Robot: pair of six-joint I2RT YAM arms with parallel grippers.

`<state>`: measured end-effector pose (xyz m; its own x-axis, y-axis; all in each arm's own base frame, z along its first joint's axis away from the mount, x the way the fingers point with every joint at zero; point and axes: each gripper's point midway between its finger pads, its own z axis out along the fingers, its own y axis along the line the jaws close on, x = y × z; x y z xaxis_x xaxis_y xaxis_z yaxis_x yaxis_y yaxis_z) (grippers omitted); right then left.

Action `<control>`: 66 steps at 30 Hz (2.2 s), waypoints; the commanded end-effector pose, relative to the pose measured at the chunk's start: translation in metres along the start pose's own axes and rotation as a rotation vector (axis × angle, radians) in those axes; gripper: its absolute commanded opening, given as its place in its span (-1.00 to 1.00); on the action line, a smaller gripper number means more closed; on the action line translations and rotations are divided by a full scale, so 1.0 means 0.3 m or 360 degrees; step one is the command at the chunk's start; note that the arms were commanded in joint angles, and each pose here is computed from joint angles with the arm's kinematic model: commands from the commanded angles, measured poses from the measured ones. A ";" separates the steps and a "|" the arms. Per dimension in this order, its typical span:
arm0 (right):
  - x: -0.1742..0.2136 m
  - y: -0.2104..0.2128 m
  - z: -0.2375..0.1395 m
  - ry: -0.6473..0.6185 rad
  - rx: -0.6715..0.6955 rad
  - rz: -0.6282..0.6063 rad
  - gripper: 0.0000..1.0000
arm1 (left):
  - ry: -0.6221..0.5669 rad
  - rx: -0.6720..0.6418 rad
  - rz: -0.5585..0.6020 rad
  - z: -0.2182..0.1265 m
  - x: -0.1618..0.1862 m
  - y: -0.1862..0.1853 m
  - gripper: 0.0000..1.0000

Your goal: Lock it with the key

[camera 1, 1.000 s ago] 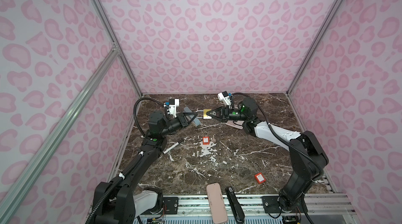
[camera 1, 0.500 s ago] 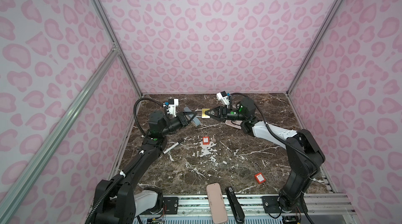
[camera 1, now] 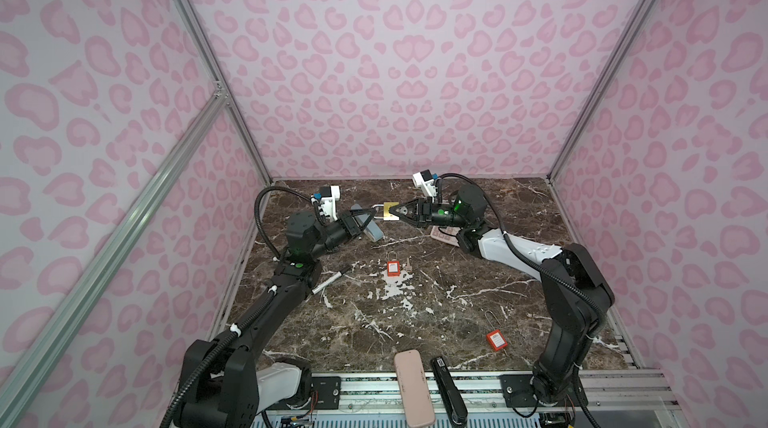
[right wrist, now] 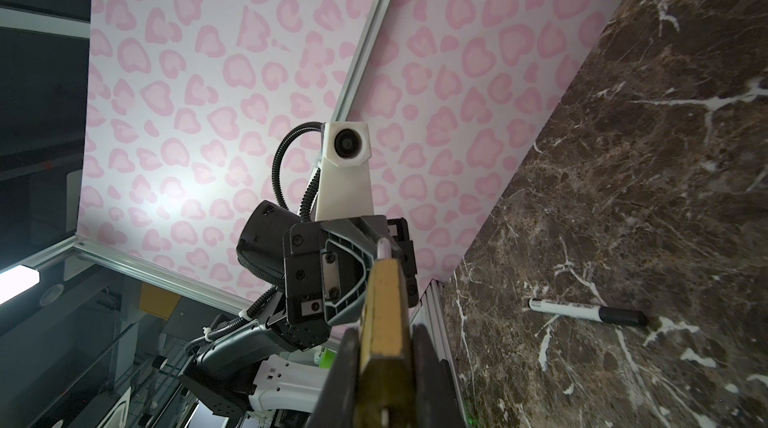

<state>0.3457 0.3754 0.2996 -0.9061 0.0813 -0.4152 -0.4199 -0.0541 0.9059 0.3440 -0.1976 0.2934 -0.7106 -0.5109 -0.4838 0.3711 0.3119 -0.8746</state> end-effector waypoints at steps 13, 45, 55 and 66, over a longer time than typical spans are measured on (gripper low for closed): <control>0.114 0.086 0.086 0.0211 -0.0148 -0.0109 -1.00 | 0.0361 0.0199 0.0098 0.101 0.167 -0.111 -0.93; 0.032 0.033 -0.048 0.0058 -0.0022 -0.0097 -1.00 | 0.0191 0.0130 0.0064 0.011 0.065 -0.061 -0.53; 0.039 0.020 -0.044 0.0058 -0.0014 -0.0084 -0.24 | 0.0181 0.0136 0.0068 0.009 0.062 -0.067 -0.94; 0.027 0.010 -0.092 0.0004 -0.0039 -0.0053 -0.18 | 0.0167 0.0139 0.0065 0.006 0.056 -0.072 -0.94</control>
<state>0.3368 0.3519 0.2892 -0.9027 0.0671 -0.4251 -0.4284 -0.0466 0.9024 0.3263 -0.2153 0.2930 -0.7766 -0.4049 -0.4826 0.4039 0.2677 -0.8747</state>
